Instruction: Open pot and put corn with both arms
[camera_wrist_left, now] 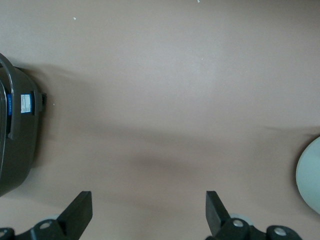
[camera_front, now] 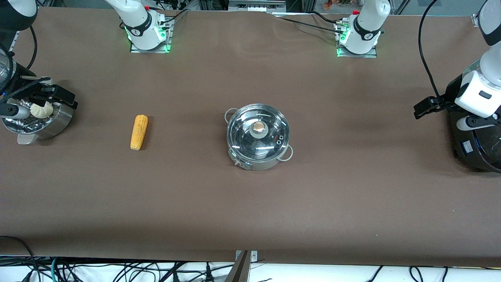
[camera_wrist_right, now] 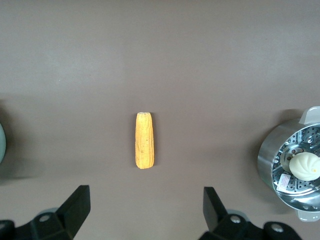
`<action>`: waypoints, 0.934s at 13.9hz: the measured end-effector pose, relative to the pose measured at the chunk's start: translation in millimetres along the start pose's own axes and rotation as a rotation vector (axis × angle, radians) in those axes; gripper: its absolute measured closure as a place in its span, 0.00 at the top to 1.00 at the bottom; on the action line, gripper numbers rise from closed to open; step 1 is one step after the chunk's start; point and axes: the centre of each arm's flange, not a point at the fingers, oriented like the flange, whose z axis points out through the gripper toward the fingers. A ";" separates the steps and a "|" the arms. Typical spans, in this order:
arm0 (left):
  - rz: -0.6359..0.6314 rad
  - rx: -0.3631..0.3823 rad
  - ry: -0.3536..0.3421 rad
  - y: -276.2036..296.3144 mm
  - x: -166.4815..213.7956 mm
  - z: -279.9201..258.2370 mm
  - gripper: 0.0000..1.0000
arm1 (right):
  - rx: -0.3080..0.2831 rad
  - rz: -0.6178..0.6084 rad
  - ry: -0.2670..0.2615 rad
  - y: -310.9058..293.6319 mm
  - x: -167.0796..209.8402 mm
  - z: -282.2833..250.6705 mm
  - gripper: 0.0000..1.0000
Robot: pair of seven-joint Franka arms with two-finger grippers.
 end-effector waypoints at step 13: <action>0.142 -0.038 -0.031 -3.0 -2.3 2.1 1.00 | 0.000 0.000 0.001 0.1 0.0 -1.3 1.00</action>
